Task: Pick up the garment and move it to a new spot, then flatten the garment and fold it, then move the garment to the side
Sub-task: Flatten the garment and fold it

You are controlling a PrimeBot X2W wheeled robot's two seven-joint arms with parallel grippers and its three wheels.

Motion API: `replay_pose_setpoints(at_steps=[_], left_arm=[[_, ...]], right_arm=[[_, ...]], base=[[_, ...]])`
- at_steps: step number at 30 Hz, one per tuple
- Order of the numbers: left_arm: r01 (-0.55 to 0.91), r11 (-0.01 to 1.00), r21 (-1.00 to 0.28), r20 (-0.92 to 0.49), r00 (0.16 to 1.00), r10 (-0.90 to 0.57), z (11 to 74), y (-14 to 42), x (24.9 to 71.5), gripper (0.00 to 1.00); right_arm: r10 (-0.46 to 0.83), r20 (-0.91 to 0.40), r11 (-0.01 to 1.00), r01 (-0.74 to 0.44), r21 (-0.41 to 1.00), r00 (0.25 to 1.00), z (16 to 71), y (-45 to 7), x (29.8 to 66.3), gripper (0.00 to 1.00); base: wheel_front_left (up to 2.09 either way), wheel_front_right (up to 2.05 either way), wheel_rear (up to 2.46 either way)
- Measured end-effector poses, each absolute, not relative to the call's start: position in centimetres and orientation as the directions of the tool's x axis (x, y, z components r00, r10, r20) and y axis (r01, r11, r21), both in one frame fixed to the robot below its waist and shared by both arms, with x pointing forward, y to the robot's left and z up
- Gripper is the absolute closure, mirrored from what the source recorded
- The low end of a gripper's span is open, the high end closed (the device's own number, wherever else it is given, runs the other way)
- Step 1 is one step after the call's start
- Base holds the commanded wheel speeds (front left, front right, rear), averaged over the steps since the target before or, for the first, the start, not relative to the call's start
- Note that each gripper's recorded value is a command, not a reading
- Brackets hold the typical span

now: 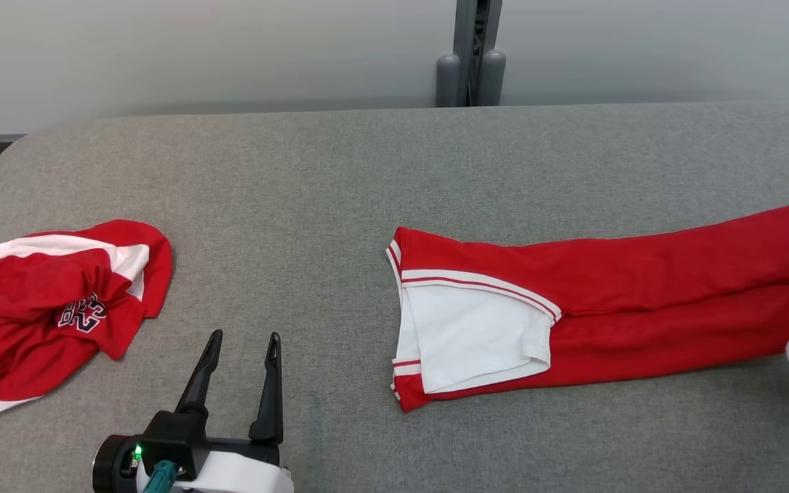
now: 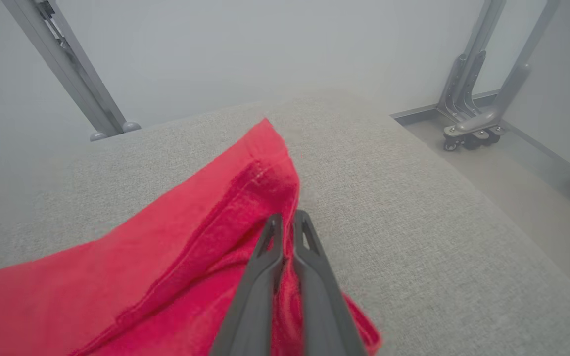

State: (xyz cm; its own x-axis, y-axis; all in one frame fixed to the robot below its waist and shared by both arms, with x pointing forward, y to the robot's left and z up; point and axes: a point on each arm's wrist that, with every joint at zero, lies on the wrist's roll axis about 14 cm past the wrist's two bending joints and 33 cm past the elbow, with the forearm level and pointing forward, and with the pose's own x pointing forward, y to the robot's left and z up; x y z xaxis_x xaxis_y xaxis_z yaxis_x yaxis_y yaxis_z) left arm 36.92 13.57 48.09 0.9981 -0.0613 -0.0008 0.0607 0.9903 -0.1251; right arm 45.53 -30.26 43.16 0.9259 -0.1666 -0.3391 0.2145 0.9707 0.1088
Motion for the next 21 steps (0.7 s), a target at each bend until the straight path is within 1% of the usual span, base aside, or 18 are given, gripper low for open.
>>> replay_pose_setpoints(at_steps=[5, 9, 13, 15, 16, 21], left_arm=[[0.07, 0.989, -0.128, 0.007, 0.998, -0.07, 48.4, 13.2, 36.8, 0.0], [0.069, 0.989, -0.132, 0.008, 0.998, -0.068, 48.4, 13.2, 36.5, 0.0], [0.055, 0.99, -0.134, 0.006, 0.998, -0.055, 48.4, 13.6, 35.9, 0.0], [0.045, 0.99, -0.134, 0.0, 0.999, -0.045, 48.2, 13.9, 35.6, 0.0], [0.045, 0.99, -0.134, 0.0, 0.999, -0.045, 48.2, 13.9, 35.6, 0.0], [0.019, 0.99, -0.14, 0.008, 1.0, -0.018, 48.6, 14.6, 35.0, 0.0]], right_arm=[[-0.084, -0.308, 0.965, 0.154, 0.211, 0.948, 44.2, -26.1, 46.7, 1.0], [0.01, -0.265, 0.955, 0.069, 0.288, 0.964, 45.6, -22.2, 47.7, 1.0], [0.125, -0.228, 0.936, -0.039, 0.351, 0.966, 46.7, -18.0, 47.9, 1.0], [0.178, -0.207, 0.925, -0.092, 0.367, 0.962, 47.3, -16.1, 47.9, 1.0], [0.178, -0.207, 0.925, -0.092, 0.367, 0.962, 47.3, -16.1, 47.9, 1.0], [0.288, -0.17, 0.897, -0.203, 0.393, 0.943, 48.2, -11.8, 47.5, 1.0]], base=[[0.0, 0.0, 0.0], [0.0, 0.0, 0.0], [0.0, 0.0, 0.0], [0.0, 0.0, 0.0], [0.0, 0.0, 0.0], [0.0, 0.0, 0.0]])
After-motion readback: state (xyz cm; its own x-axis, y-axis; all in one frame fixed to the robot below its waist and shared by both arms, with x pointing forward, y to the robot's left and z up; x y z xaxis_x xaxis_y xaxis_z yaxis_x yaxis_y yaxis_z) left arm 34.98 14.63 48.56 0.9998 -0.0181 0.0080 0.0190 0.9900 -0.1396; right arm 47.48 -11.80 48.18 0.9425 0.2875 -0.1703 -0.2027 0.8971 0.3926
